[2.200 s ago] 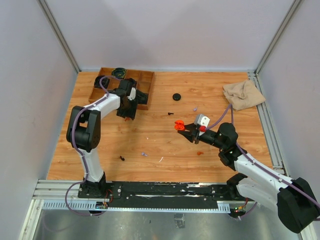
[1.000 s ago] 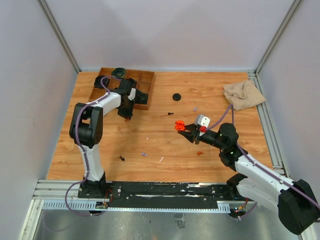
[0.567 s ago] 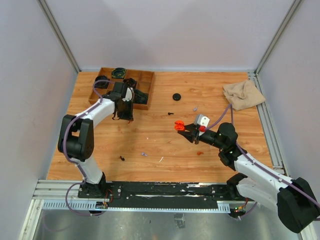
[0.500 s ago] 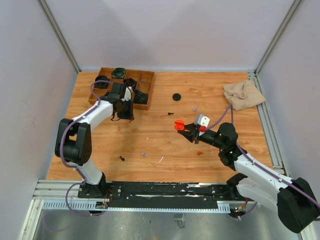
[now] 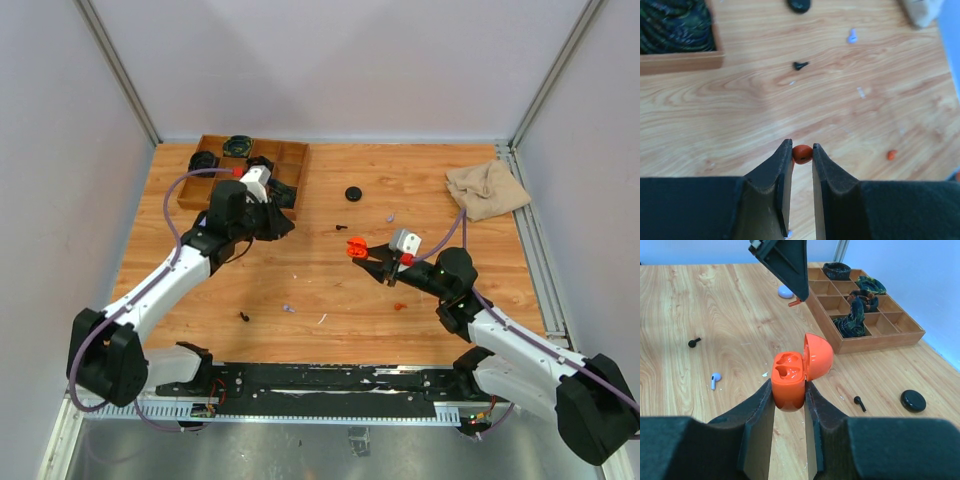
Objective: Insert the wireless bluetooth earbuds into the charging case
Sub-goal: Pick up the earbud from the center of the board, then place the earbud in the charging case.
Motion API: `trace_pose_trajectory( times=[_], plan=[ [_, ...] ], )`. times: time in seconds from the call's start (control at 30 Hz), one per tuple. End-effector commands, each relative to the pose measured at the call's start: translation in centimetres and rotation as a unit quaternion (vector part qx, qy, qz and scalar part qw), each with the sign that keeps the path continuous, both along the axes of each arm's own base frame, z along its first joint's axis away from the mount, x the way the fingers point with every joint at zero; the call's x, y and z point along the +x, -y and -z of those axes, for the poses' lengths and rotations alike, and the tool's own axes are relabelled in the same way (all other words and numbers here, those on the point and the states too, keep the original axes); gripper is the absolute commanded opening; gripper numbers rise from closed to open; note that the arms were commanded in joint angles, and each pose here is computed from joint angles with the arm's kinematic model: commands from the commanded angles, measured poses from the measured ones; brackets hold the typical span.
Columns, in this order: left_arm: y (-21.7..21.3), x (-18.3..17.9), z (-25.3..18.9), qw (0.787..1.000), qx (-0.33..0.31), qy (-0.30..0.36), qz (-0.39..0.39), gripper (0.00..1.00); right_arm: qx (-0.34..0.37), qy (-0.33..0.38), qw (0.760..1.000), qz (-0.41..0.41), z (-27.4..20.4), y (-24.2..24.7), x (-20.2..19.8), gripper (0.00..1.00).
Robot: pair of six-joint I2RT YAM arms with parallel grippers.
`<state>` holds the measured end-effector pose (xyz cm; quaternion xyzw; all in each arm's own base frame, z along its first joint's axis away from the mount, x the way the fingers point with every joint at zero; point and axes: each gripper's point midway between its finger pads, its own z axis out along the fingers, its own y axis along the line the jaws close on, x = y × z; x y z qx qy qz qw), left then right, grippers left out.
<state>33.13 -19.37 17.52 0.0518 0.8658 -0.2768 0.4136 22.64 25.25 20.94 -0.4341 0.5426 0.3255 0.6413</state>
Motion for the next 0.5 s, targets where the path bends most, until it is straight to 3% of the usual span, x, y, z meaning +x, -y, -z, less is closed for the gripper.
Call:
trace_pose_trajectory(
  times=[0.0, 0.47],
  plan=[
    [2.2, -1.0, -5.5, 0.992, -0.087, 0.085, 0.026, 0.2, 0.035, 0.025, 0.999, -0.004, -2.5, -0.6, 0.0, 0.02],
    [6.2, -6.5, -13.0, 0.949, -0.232, 0.187, 0.106, 0.19, 0.091, 0.017, 0.996, 0.008, -4.4, -1.1, 0.8, 0.01]
  ],
)
